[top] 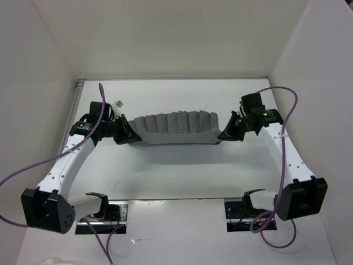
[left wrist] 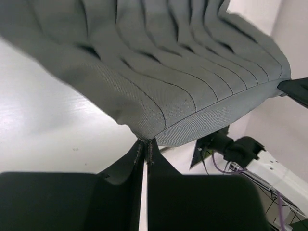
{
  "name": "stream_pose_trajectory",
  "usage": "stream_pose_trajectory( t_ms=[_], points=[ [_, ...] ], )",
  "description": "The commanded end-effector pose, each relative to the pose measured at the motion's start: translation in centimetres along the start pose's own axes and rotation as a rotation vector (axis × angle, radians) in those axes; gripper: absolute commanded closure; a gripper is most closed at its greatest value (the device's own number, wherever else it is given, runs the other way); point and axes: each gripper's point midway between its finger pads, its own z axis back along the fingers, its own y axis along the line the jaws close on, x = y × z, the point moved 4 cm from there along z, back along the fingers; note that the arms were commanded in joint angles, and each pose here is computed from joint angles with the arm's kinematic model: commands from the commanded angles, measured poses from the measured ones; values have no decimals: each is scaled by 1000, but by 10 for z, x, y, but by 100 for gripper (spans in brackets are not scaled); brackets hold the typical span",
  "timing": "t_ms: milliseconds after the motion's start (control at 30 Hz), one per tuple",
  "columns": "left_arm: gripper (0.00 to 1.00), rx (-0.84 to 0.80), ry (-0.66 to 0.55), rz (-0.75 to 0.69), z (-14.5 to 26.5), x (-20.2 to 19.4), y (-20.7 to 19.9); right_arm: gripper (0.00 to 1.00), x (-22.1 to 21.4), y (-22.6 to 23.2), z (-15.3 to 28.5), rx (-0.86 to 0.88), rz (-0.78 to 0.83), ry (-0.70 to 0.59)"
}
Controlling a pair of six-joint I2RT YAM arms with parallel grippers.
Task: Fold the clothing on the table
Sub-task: Fold the skirt
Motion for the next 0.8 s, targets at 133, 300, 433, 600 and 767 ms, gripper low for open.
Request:
stream_pose_trajectory(
  t_ms=[133, 300, 433, 600, 767],
  points=[
    [100, 93, -71, 44, 12, 26, 10, 100, 17, 17, 40, 25, -13, -124],
    [100, 154, -69, 39, -7, 44, 25, 100, 40, 29, 9, 72, -15, -105],
    [100, 184, -58, 51, -15, 46, 33, 100, 57, 31, -19, 81, -15, -96],
    [100, 222, -26, 82, -23, 39, 48, 100, 81, 41, -39, 90, -10, -107],
    [100, 248, -4, 120, -33, 33, 60, 100, 103, 40, -78, 56, -25, -78]
  ],
)
